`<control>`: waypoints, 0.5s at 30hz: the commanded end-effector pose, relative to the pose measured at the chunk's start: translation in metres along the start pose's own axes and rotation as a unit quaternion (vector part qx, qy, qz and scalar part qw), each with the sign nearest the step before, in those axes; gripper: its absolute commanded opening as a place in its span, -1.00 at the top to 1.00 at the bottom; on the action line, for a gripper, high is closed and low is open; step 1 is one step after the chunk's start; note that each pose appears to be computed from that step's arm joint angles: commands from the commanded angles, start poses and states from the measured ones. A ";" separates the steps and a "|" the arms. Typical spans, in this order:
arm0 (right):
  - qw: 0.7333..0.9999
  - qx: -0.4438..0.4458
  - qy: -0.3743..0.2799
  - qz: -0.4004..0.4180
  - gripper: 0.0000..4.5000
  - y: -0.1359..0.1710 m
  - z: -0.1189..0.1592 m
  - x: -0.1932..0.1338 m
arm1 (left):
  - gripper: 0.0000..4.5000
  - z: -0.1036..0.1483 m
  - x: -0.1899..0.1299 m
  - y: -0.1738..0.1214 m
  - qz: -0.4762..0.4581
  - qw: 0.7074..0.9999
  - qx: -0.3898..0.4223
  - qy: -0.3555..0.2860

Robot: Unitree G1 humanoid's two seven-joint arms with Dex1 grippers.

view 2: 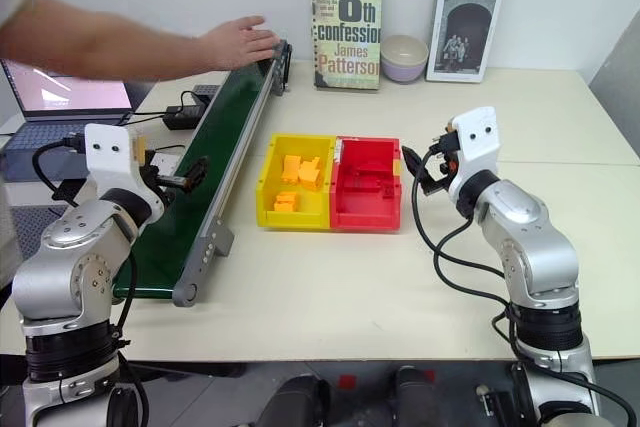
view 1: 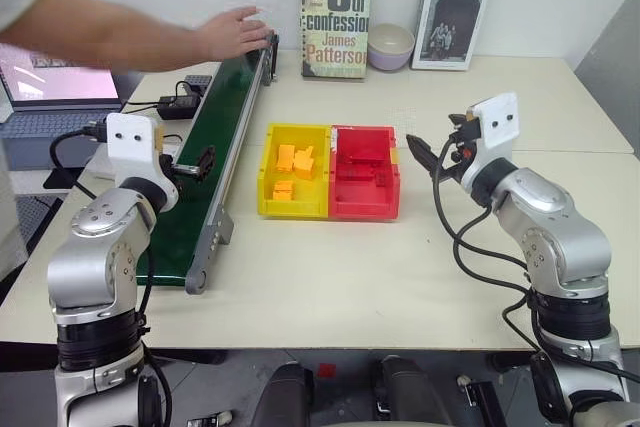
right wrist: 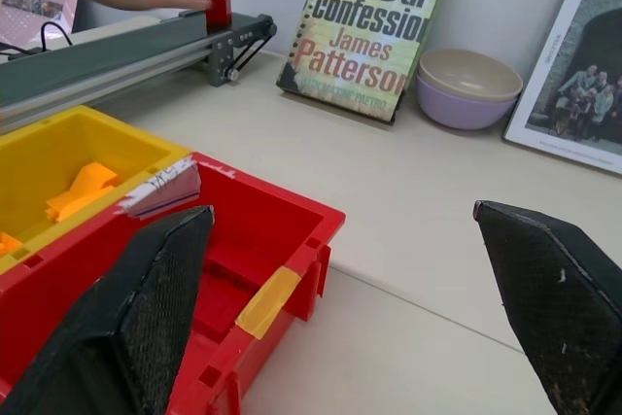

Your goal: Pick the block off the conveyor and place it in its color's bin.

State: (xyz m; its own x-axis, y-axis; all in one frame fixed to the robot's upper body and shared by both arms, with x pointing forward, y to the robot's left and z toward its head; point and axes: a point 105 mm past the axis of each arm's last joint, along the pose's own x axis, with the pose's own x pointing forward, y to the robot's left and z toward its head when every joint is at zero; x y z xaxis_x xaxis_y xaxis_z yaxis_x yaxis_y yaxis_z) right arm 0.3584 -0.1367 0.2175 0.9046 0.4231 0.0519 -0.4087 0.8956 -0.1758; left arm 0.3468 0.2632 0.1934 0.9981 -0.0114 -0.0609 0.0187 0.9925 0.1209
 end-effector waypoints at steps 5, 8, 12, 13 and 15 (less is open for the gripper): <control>1.000 -0.011 -0.027 0.006 -1.00 0.001 0.015 0.001 | -0.99 0.010 -0.012 0.006 0.018 1.000 0.017 -0.017; 1.000 -0.013 -0.025 0.014 -1.00 0.002 0.014 0.001 | -0.99 0.008 -0.016 0.009 0.032 0.999 0.017 -0.018; 0.997 -0.012 -0.040 0.060 -1.00 0.010 0.024 0.003 | -0.99 0.004 -0.019 0.005 0.041 0.999 0.009 -0.023; 0.997 -0.009 -0.044 0.070 -1.00 0.011 0.026 0.004 | -0.99 0.004 -0.019 0.004 0.043 0.999 0.008 -0.025; 0.994 -0.010 -0.048 0.102 -1.00 0.018 0.028 0.004 | -0.99 0.004 -0.016 0.003 0.050 0.998 0.007 -0.029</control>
State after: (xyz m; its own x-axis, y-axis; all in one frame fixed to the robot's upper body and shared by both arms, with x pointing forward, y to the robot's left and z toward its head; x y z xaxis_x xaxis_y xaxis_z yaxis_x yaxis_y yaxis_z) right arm 0.3584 -0.1235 0.2265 0.8407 0.5384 0.0585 -0.5218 0.8341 -0.1789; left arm 0.3331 0.2648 0.1798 0.9957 0.0550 -0.0748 -0.0463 0.9925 0.1130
